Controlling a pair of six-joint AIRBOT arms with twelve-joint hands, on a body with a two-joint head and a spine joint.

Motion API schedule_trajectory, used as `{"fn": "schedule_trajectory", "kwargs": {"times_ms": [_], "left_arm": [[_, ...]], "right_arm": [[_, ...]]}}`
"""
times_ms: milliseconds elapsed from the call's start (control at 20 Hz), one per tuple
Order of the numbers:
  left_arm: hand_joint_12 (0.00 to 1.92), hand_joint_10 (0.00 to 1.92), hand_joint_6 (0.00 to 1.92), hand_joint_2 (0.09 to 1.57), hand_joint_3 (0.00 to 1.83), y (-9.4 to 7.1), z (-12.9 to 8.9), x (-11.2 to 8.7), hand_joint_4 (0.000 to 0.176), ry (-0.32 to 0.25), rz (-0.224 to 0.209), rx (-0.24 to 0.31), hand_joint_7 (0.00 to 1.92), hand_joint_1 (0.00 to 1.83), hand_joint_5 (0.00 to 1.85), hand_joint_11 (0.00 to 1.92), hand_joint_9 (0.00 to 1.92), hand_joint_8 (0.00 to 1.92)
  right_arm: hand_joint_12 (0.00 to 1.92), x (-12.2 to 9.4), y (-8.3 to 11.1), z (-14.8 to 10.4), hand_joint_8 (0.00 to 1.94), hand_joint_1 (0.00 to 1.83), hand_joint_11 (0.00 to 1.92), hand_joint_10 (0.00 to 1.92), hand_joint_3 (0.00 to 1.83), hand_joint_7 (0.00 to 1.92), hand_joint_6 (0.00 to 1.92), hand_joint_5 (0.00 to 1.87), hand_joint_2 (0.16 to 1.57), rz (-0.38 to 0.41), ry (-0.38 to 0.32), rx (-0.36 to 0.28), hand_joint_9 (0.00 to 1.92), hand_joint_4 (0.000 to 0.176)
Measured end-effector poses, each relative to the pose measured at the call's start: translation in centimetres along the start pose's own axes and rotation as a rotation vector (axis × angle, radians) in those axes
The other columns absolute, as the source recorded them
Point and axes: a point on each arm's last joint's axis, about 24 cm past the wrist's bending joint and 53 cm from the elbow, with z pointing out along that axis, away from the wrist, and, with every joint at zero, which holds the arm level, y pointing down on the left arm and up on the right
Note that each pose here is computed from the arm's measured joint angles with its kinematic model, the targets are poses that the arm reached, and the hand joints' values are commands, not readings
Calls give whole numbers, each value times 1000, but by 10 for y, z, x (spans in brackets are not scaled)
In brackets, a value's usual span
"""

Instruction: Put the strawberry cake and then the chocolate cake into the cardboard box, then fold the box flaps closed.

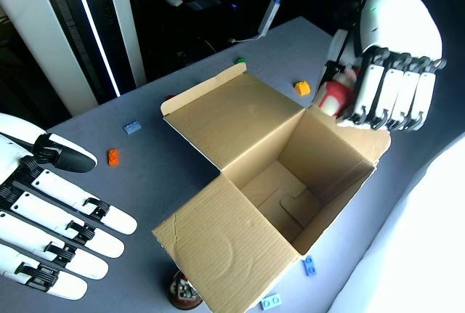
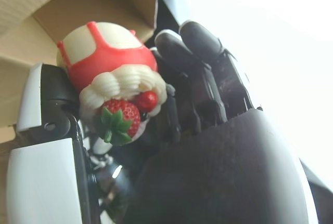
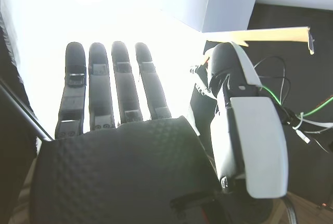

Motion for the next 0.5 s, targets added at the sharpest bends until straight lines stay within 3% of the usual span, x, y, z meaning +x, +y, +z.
{"fn": "schedule_trajectory", "kwargs": {"times_ms": [50, 250, 500], "left_arm": [[1811, 1661, 1394, 1291, 0, -2, 3, 0, 0, -6, -6, 11, 672, 1122, 643, 371, 482, 1618], [1903, 1736, 1387, 1311, 1, -9, 14, -2, 0, -38, -3, 33, 612, 1113, 648, 323, 420, 1718], [1814, 1691, 1323, 1285, 0, -14, 28, 9, 0, -33, 7, 58, 656, 1135, 693, 369, 473, 1662]], "right_arm": [[679, 0, 0, 0, 7, 269, 0, 15, 0, 238, 10, 230, 1224, 0, 0, 0, 220, 0], [747, 0, 0, 0, 2, 161, 0, 4, 5, 213, 4, 220, 1256, 0, 0, 1, 199, 0], [737, 0, 0, 0, 1, 161, 0, 5, 3, 198, 0, 205, 1260, 0, 0, 1, 207, 0]]}}
